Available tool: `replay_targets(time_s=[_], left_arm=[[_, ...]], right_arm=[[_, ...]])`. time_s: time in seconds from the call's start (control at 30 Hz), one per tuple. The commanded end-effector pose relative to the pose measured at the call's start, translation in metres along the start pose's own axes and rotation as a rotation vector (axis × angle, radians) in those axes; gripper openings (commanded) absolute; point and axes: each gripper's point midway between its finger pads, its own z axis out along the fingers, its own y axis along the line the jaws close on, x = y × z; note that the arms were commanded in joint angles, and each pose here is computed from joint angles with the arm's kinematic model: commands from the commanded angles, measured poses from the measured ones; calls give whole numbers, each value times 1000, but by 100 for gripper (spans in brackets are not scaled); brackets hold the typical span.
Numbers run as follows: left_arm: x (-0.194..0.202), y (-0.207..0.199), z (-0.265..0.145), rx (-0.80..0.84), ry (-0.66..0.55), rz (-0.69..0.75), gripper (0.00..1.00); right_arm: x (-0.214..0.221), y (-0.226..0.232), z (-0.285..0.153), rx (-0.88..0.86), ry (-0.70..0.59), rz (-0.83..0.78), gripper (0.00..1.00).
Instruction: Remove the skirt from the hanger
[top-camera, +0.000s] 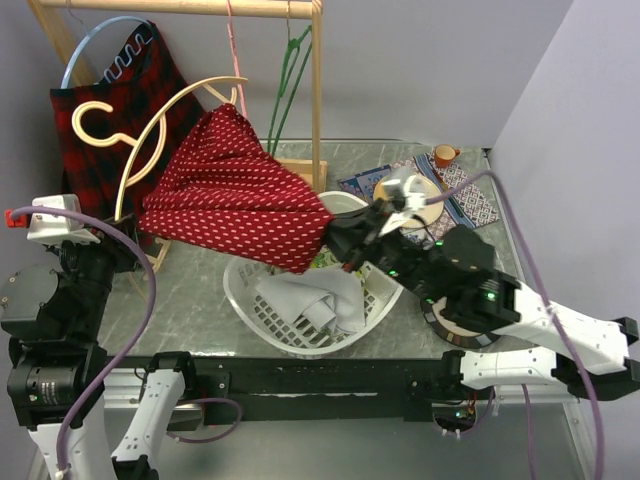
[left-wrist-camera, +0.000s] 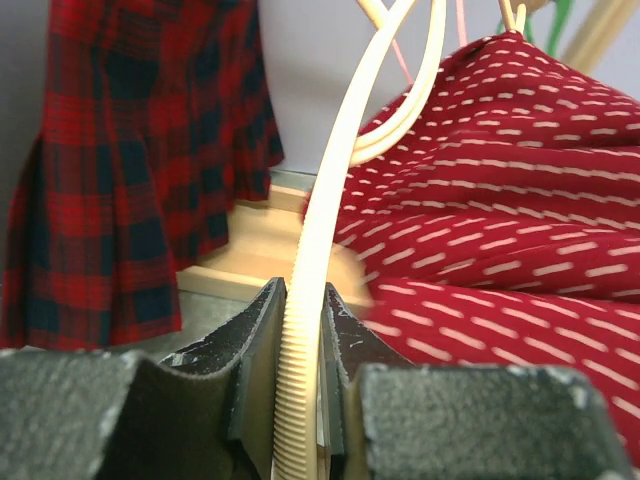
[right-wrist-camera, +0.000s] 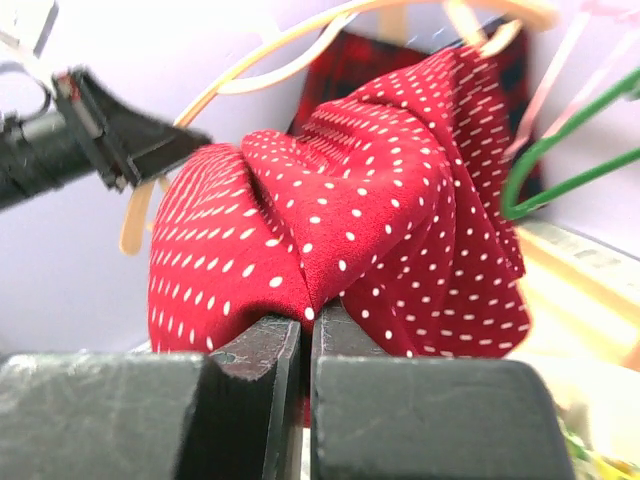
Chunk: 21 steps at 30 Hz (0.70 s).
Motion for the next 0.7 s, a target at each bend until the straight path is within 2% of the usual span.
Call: replay_targets(time_s=[0.0,0.27,0.67], left_arm=[[-20,20,11,-110,-101,17,1],[-7,24,20,-120,-75,31,1],[-7,32,20,-160,-82,53,1]], right_arm=[[-22,-19,-16,84,-42,-28,0],[-52,-30,-36,118,-123,-22,0],[-73,-43,-52,173,-185,-15,0]])
